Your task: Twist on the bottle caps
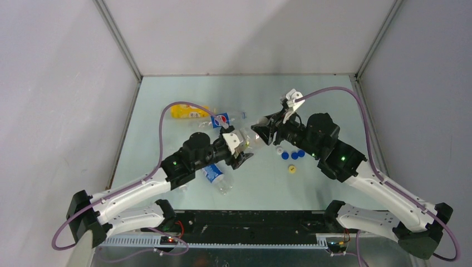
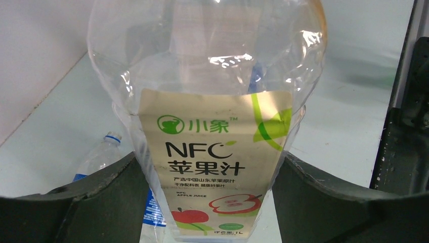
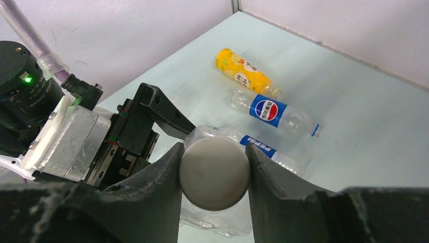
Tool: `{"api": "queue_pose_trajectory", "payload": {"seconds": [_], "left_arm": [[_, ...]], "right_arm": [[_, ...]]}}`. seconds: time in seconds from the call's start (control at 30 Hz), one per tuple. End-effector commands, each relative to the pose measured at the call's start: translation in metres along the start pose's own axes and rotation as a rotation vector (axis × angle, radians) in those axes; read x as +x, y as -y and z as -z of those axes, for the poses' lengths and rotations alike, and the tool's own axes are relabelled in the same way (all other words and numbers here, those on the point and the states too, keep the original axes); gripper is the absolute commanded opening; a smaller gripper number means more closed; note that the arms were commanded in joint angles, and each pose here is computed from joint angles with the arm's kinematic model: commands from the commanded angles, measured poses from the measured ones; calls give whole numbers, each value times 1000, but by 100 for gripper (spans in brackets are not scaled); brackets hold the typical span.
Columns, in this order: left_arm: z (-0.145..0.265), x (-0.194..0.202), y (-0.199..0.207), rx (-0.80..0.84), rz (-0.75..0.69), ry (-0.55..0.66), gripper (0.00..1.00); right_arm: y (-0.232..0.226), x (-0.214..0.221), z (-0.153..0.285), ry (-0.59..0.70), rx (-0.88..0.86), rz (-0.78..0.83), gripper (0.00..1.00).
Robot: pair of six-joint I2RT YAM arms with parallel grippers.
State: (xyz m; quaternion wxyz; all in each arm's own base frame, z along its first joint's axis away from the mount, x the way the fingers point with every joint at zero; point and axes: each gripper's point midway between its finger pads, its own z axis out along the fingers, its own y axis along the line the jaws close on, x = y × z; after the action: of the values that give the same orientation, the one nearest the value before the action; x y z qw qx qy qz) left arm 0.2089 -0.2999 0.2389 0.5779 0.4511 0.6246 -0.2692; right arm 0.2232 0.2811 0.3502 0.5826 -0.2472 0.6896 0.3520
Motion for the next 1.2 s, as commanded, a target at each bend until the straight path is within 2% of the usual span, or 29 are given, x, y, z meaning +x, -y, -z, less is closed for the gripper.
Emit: {"api": "queue_pose_trajectory", "payload": {"seconds": [0.0,0.03,0.07,0.1,0.13,0.17,0.27,0.3,0.43,0.57,0.63,0.73,0.87,0.97,1.17], "left_arm": [[3,-39,-6,-24,24,121,47],[4,-39,-9,-36,32,121,56],[5,-38,-13,-50,48,119,76],[7,-38,-16,-66,56,122,88],[8,-37,-22,-86,77,119,97],[12,-37,-28,-113,89,118,98],[23,-30,-57,-237,170,81,100],[30,-14,-70,-304,201,13,100],[61,14,-101,-469,295,-90,100],[104,35,-129,-735,408,-98,100],[125,38,-139,-833,395,-114,100],[139,44,-145,-878,339,-175,100],[141,44,-148,-887,294,-190,100],[136,47,-149,-879,286,-173,100],[128,65,-148,-874,277,-221,100]], "right_arm": [[8,-8,-1,25,21,27,0],[9,-8,-1,25,19,30,0],[12,-11,1,33,22,36,0],[15,-12,2,35,26,39,0],[20,-15,5,43,37,50,0],[25,-16,6,44,49,55,0],[56,-24,16,39,142,82,0],[65,-26,19,38,167,88,0],[132,-39,45,56,380,101,0],[196,-47,74,69,594,113,0],[225,-47,85,68,679,114,0],[268,-46,103,70,794,89,0],[314,-38,118,55,907,80,0],[342,-28,122,40,951,58,0],[384,-7,129,12,998,21,0]]}}
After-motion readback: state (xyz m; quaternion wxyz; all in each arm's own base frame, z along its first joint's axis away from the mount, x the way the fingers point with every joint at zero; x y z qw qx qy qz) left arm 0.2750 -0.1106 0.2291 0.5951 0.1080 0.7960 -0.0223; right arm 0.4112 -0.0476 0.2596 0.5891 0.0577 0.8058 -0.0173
